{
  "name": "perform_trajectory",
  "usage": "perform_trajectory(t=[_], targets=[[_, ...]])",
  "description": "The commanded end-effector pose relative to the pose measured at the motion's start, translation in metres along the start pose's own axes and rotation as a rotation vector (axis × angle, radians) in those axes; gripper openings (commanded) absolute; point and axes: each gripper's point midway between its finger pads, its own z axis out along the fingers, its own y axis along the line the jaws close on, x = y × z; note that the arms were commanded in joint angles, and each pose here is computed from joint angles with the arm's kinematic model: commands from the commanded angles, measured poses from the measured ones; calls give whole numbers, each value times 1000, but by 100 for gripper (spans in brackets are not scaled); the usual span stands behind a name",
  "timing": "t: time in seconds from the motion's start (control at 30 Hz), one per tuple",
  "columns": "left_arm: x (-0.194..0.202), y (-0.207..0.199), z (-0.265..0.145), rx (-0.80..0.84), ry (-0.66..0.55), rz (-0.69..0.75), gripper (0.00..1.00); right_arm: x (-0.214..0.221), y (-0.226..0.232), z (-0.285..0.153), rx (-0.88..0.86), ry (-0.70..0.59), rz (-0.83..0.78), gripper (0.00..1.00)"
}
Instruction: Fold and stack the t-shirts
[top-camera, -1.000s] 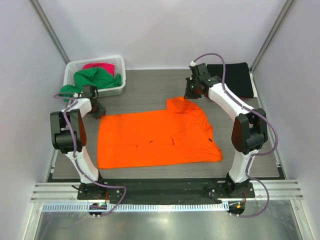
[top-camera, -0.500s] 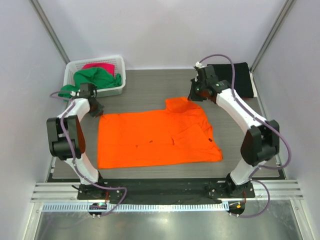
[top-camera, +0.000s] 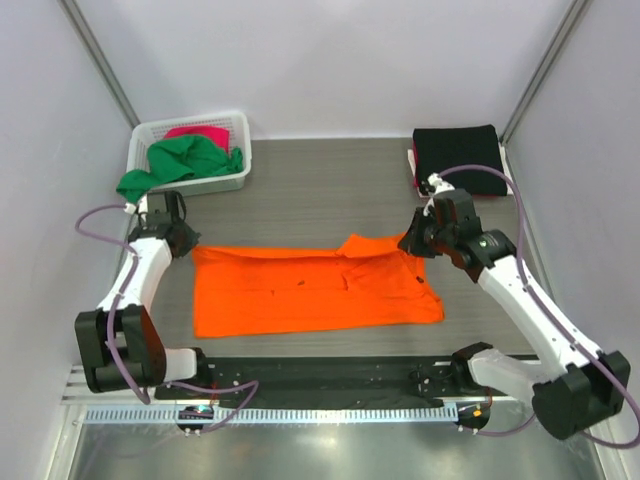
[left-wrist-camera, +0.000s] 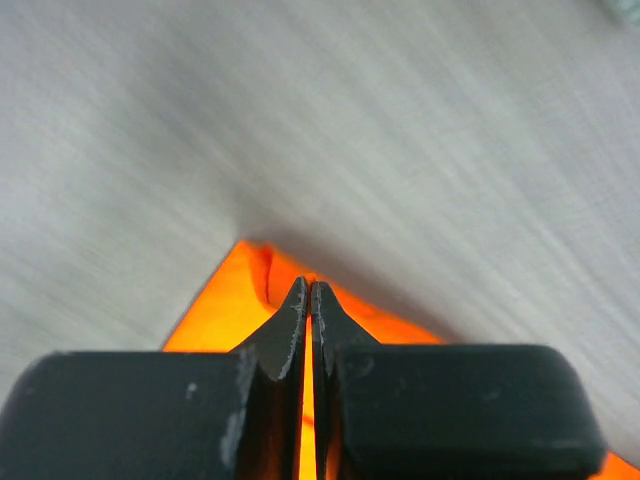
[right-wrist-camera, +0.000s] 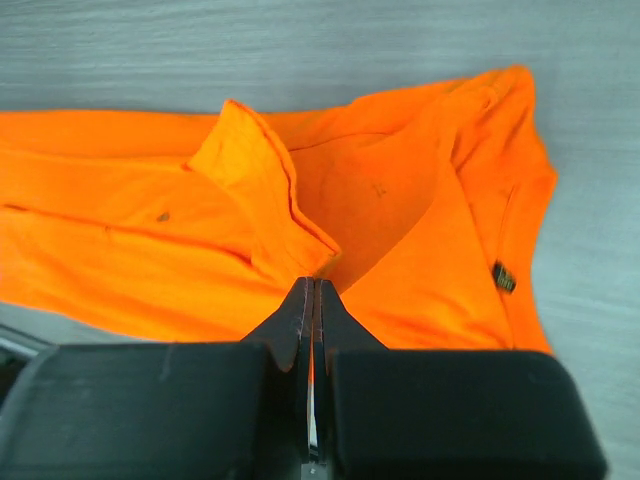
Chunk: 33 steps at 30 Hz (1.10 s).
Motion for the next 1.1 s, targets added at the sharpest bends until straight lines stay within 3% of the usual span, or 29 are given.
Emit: perform_trajectory(t=[0.0,0.37,0.57,0.67,0.7,0.73,0.77,0.8,0.87,1.07], targets=[[2,11,-9,-21,-34,-25,0,15,3,-21,-38,-20,43,1],[24,31,-25,-16,-58,-89,0,59,-17,-56,-19,-70,161,1],[41,56,-34,-69,-87,-162,0,85,-32,-63,27,-87,355,1],[51,71,-41,-104,-107,-225,6,97,-44,-66,56,-130,483,1],[53,75,-44,-113,-120,-269,16,107,-50,-64,75,-120,511,2],[59,83,-47,-141,-115,-287,24,106,-52,-70,67,-162,541,10],[60,91,-49,-170,-133,-309,38,114,-56,-71,89,-151,593,42],[59,93,-53,-167,-151,-346,70,113,-57,-76,72,-181,617,58],[59,96,-58,-168,-165,-355,90,116,-60,-79,77,-195,663,80],[32,79,-81,-67,-241,-324,88,101,-42,-72,17,-168,606,83]])
